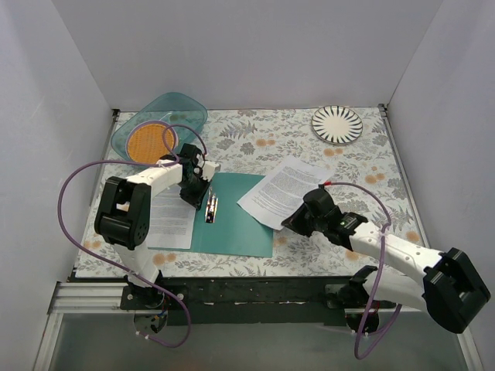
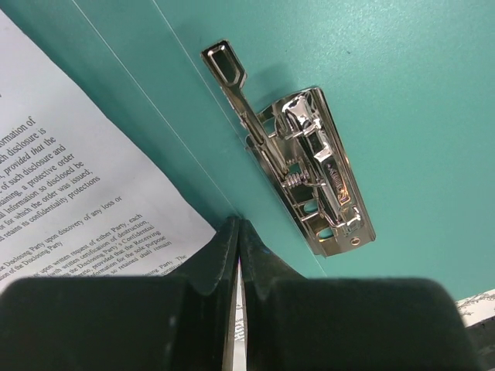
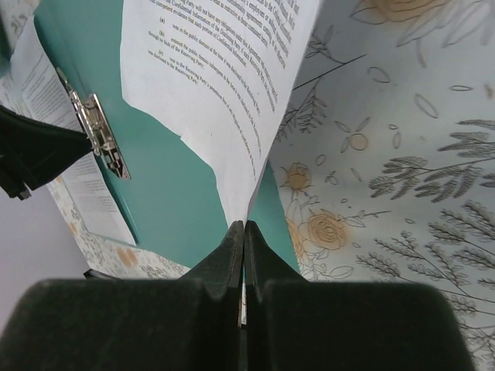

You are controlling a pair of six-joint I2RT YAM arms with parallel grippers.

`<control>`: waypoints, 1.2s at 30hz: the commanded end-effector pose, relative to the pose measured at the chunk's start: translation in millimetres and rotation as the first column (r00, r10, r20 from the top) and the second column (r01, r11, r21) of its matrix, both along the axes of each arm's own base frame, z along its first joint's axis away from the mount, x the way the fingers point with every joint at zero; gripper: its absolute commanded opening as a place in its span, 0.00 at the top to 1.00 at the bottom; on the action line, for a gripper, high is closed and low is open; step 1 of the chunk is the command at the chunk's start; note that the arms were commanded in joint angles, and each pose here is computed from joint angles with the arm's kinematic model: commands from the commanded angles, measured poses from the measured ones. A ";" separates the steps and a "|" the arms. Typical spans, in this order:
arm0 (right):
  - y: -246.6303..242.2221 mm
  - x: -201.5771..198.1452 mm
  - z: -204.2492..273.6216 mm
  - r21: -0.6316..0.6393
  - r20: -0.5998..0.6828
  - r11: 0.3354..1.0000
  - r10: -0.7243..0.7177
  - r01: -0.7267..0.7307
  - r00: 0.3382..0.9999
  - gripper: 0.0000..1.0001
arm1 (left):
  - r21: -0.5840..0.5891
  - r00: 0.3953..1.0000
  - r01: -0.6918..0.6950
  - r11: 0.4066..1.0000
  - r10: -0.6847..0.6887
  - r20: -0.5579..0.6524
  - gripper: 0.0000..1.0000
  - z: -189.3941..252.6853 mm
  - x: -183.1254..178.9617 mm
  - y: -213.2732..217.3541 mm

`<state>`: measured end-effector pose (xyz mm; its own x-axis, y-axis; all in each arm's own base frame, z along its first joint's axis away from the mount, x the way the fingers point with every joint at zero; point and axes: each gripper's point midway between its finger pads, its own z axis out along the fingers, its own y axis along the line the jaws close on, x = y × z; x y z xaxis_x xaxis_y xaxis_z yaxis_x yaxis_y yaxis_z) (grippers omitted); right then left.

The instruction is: Put the files into the folder

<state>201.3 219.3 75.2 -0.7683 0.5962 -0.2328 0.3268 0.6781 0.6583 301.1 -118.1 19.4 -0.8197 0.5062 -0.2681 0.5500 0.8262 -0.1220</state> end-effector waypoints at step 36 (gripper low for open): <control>77.7 -23.0 -3.3 -0.121 0.001 0.740 0.667 -0.662 0.745 0.99 | -0.056 1.000 0.000 0.998 0.001 0.018 1.00 -2.0 5.2 -10.6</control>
<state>184.7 297.9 70.6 -0.9556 0.0037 -0.2945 -0.1803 0.7835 0.5946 304.7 -125.9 20.1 -0.8191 0.4913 -0.2962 0.5482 0.8225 -0.1519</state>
